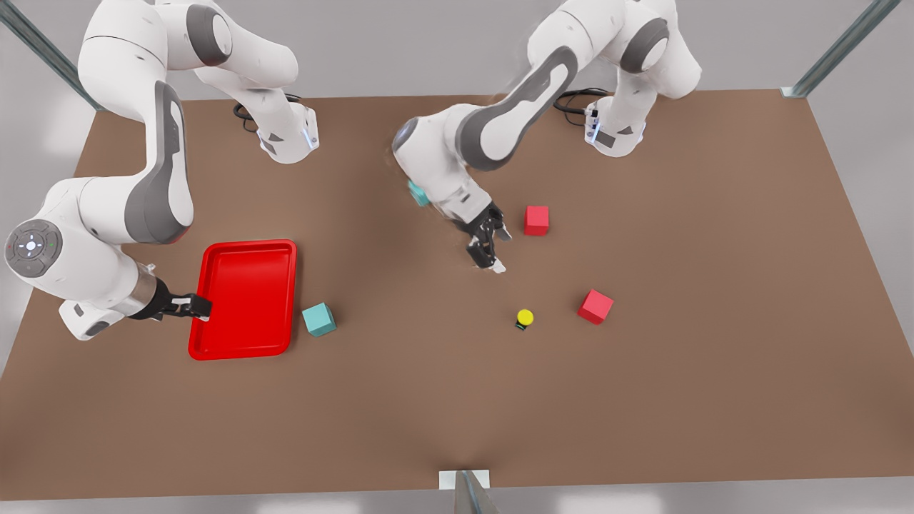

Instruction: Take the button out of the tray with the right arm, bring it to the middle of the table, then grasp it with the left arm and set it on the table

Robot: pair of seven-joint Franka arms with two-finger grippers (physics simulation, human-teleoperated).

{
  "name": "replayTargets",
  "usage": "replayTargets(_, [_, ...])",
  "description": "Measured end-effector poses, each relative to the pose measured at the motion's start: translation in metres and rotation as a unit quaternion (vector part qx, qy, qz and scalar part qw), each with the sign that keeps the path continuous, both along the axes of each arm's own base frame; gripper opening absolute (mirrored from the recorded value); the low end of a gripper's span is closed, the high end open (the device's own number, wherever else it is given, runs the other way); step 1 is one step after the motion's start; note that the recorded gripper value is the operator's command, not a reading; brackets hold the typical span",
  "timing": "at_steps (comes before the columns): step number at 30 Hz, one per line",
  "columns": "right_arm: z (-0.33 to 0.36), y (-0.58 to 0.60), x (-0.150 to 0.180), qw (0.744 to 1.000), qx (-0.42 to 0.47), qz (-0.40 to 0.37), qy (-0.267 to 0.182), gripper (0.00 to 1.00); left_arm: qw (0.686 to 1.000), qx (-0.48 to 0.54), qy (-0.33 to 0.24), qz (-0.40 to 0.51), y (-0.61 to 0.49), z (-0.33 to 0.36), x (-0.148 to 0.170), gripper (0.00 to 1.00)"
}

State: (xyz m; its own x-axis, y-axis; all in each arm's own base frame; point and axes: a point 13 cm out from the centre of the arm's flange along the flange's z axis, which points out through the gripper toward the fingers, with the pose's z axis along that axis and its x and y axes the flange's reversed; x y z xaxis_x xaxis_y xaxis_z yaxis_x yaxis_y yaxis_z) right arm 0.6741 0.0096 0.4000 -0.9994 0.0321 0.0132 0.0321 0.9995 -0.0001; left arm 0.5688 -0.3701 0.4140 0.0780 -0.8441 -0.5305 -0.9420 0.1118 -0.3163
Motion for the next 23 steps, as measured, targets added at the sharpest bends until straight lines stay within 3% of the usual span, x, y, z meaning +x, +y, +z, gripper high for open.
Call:
replayTargets(1, [0.0, 0.001, 0.0, 1.0, 0.0, 0.001, 0.0, 1.0, 0.997, -0.054, 0.026, 0.051, 0.087, 0.053, 0.024, 1.0])
replayTargets(3, [0.0, 0.001, 0.0, 1.0, 0.0, 0.001, -0.001, 1.0, 0.978, -0.14, 0.111, 0.103, 0.234, 0.082, 0.036, 1.0])
replayTargets(5, [0.0, 0.001, 0.0, 1.0, 0.0, 0.001, -0.001, 1.0, 0.959, -0.189, 0.199, 0.066, 0.296, 0.06, 0.001, 1.0])
replayTargets(7, [0.0, 0.001, 0.001, 1.0, 0.0, 0.001, -0.001, 1.0, 0.946, -0.202, 0.253, -0.014, 0.306, 0.029, -0.024, 1.0])
replayTargets(15, [0.001, 0.0, 0.001, 1.0, 0.0, 0.001, -0.002, 1.0, 0.882, -0.164, 0.308, -0.317, 0.27, 0.016, -0.016, 1.0])
replayTargets(23, [-0.001, 0.002, 0.002, 1.0, 0.0, 0.003, -0.001, 1.0, 0.806, -0.118, 0.331, -0.476, 0.27, 0.017, -0.008, 1.0])
